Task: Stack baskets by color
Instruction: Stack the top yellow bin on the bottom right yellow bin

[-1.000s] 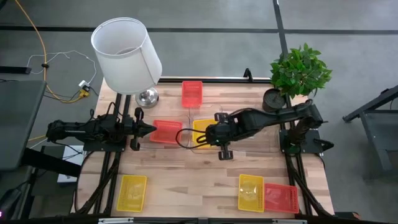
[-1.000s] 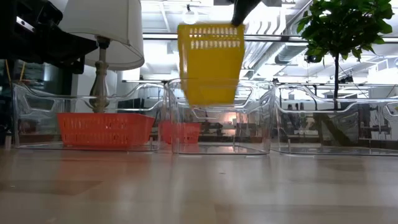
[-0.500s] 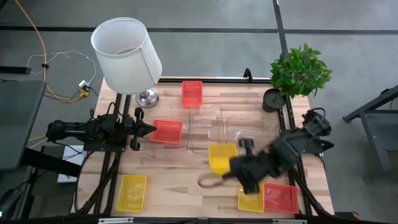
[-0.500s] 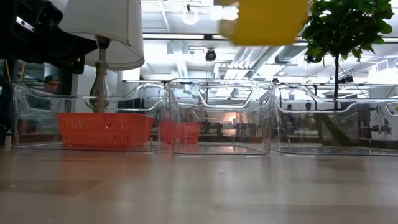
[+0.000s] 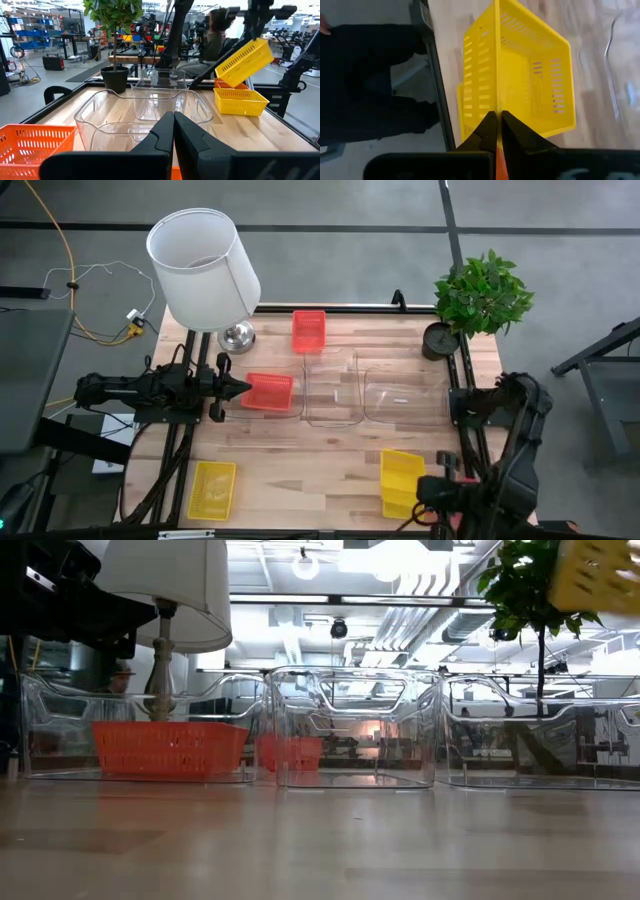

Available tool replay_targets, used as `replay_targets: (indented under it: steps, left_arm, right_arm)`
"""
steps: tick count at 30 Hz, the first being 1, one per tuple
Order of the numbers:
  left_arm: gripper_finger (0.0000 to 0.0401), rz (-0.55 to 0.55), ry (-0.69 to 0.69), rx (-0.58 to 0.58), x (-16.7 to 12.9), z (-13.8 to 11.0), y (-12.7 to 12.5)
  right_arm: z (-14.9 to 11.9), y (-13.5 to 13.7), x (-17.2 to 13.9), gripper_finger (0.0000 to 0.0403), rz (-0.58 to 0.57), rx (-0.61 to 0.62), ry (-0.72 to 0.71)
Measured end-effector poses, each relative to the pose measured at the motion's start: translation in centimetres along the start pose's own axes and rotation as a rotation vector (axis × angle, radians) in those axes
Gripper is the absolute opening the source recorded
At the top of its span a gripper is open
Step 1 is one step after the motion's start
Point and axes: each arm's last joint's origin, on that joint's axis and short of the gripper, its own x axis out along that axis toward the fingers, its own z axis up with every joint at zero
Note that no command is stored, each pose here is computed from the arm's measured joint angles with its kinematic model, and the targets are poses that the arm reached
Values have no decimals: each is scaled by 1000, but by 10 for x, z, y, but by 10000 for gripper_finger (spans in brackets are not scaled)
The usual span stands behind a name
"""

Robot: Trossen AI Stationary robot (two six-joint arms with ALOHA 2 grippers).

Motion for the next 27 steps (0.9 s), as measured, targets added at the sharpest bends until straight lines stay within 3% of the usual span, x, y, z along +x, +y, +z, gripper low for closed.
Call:
replay_targets:
  steps: [10, 27]
  left_arm:
    - [0, 0, 0, 0, 0, 0, 0]
    - [0, 0, 0, 0, 0, 0, 0]
  right_arm:
    - [-34, 8, 35, 0, -35, 40, 55]
    - [-39, 11, 47, 0, -26, 41, 18]
